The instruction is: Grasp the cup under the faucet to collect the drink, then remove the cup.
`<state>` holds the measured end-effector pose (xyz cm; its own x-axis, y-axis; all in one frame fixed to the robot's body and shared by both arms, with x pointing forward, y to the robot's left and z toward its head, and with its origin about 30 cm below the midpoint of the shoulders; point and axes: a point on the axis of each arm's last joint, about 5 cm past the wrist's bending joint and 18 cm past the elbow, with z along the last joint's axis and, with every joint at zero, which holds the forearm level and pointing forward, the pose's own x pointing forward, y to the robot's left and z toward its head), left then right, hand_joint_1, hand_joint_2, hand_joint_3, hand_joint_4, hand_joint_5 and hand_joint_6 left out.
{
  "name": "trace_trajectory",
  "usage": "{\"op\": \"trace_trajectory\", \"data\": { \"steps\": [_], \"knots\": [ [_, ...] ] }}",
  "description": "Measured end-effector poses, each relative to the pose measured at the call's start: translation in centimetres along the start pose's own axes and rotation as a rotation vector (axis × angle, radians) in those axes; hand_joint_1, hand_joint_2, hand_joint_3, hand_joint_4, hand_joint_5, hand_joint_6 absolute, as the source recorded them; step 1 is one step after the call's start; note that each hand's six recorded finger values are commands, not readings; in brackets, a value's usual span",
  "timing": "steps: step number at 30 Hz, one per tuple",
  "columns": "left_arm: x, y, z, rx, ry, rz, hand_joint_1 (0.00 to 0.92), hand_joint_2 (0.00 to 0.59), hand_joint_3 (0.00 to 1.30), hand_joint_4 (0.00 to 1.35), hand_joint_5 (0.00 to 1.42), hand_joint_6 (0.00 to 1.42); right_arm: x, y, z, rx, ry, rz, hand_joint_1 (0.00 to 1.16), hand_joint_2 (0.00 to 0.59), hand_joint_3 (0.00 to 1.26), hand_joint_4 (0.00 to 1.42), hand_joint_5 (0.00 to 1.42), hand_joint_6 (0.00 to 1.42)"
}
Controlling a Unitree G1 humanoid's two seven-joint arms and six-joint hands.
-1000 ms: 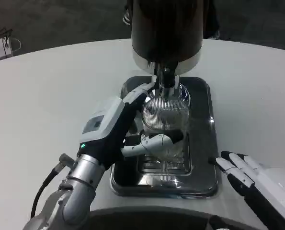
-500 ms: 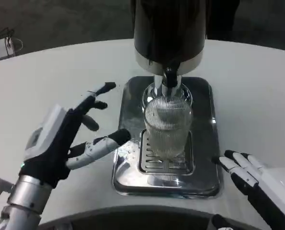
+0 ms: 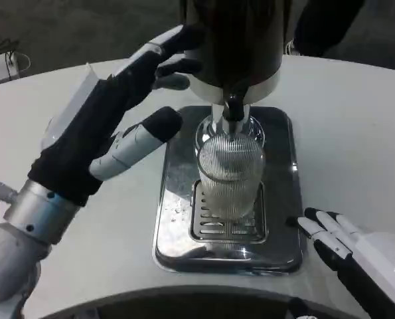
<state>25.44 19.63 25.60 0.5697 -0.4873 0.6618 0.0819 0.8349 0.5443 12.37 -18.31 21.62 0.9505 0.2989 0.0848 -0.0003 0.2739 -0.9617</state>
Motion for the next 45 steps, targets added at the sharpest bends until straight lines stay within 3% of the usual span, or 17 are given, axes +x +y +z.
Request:
{"op": "trace_trajectory", "data": {
  "steps": [10,23,35,42,45],
  "knots": [
    [3.4,0.0,0.55,-0.072,0.002,-0.123,0.000,0.064,0.14,0.10,0.22,0.29,-0.7,-0.15,0.19,-0.003,0.008,-0.006,0.53,0.437,0.07,0.00,0.00,0.06],
    [5.5,-0.7,-0.99,-0.122,0.098,-0.289,0.000,0.058,0.10,0.06,0.18,0.24,-1.6,-0.31,0.14,0.005,0.030,-0.009,0.53,0.437,0.07,0.00,0.00,0.06],
    [7.3,-0.6,-0.12,0.073,0.067,-0.467,0.000,0.000,0.04,0.00,0.10,0.19,-1.9,-0.32,0.02,0.037,0.036,-0.011,0.53,0.442,0.07,0.00,0.00,0.06],
    [7.7,-0.6,-0.07,0.139,0.044,-0.516,0.000,0.000,0.03,0.00,0.09,0.19,-1.8,-0.36,0.00,0.052,0.040,-0.020,0.52,0.445,0.07,0.00,0.00,0.05],
    [7.8,-0.5,0.01,0.172,0.037,-0.530,0.000,0.000,0.03,0.00,0.08,0.19,-1.7,-0.33,-0.06,0.098,0.043,-0.028,0.51,0.438,0.06,0.00,0.01,0.05]
  ]
}}
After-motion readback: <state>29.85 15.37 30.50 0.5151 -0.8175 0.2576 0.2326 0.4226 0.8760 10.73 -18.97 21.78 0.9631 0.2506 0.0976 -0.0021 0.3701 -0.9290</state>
